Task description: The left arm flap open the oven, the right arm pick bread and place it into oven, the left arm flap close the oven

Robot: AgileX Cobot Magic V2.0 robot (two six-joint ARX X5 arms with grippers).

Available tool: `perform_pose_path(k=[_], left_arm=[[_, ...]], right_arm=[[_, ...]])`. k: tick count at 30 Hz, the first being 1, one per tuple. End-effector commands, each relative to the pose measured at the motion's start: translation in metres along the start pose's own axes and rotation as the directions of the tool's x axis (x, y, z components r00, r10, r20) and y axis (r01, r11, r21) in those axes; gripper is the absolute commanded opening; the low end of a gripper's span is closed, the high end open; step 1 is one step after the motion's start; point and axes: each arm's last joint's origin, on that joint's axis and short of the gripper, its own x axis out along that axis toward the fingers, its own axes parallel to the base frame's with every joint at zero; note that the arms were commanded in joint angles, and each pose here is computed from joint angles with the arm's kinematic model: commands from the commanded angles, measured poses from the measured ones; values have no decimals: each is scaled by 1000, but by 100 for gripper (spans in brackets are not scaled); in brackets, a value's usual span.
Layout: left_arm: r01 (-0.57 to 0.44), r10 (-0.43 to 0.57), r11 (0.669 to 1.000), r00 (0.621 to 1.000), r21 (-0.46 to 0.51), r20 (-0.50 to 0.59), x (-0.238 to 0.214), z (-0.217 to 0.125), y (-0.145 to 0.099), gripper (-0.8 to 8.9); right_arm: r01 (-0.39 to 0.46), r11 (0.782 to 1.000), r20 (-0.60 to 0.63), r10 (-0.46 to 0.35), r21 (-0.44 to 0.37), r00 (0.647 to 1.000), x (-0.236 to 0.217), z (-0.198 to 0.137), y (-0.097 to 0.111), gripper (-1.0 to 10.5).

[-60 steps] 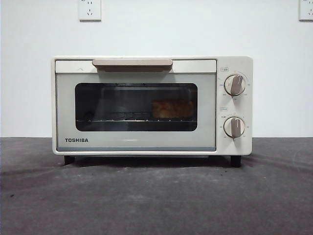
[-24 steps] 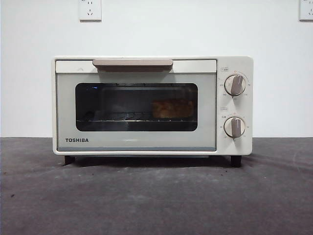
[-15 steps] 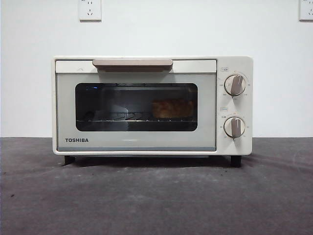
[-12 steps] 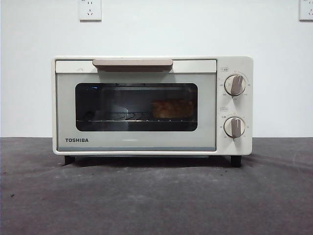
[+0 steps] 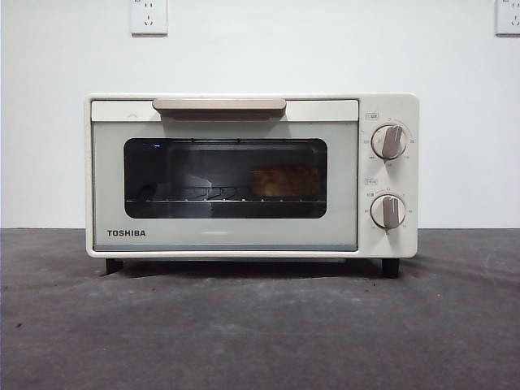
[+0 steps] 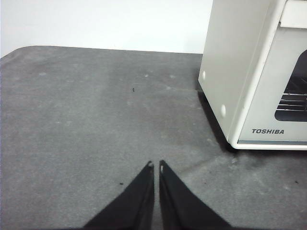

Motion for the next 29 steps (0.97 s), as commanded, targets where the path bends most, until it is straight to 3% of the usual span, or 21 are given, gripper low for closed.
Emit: perform_pose_path(k=[1, 5, 10, 13, 20, 22, 29], left_arm=[[-6, 6, 1000, 1000, -1, -27, 2, -7, 1, 28], [-6, 6, 1000, 1000, -1, -27, 2, -7, 1, 28], [-6, 6, 1000, 1000, -1, -27, 2, -7, 1, 28], [-6, 6, 1000, 1000, -1, -27, 2, -7, 1, 28], [-6, 6, 1000, 1000, -1, -27, 2, -7, 1, 28], [-6, 6, 1000, 1000, -1, -26, 2, -7, 1, 28], [-6, 6, 1000, 1000, -1, -27, 2, -7, 1, 28]], right_arm=[[92, 996, 101, -94, 21, 990, 23, -25, -11, 9], [247, 967, 226, -254, 57, 940, 45, -74, -36, 9], [417, 904, 214, -426, 88, 879, 58, -136, -64, 9], [461, 882, 193, -471, 97, 861, 62, -159, -72, 9], [464, 885, 123, -464, 26, 877, 63, -168, -74, 9], [462, 887, 76, -462, 25, 884, 64, -172, -74, 9], [463, 886, 83, -462, 18, 883, 64, -171, -74, 9]])
